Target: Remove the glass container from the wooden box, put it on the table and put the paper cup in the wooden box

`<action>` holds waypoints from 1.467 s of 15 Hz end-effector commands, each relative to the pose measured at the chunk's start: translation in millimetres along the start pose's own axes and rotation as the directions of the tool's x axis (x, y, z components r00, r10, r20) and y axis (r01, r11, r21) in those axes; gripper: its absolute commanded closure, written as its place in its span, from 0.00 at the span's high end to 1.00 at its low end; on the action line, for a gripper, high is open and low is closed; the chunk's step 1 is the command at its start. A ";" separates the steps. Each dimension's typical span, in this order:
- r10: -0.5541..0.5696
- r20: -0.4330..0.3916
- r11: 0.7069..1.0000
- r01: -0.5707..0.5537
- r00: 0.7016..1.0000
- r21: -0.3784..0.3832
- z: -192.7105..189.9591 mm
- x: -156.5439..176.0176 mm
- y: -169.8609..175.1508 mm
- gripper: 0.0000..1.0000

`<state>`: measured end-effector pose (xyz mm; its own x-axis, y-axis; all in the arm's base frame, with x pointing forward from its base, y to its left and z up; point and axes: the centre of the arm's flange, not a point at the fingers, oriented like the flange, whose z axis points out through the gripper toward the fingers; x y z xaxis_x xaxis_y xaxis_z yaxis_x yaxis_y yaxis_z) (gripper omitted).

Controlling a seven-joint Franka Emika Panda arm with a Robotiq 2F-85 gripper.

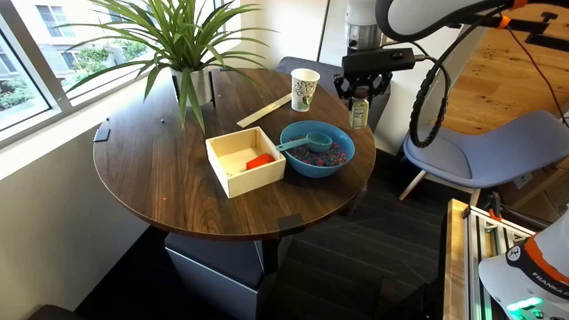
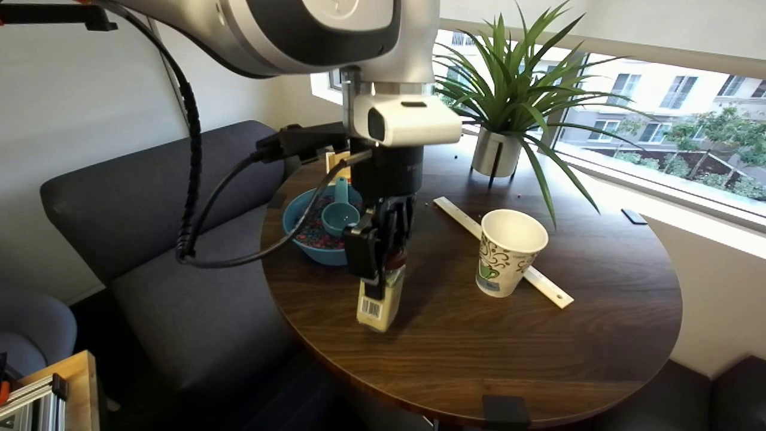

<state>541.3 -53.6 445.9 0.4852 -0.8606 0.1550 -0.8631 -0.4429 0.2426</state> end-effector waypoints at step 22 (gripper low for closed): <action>0.310 -0.042 0.928 -0.292 0.950 0.233 -49.8 4.8 36.1 1.00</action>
<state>537.4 -66.5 454.9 0.1730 -0.9614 0.2139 -0.9775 -0.1942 -0.0819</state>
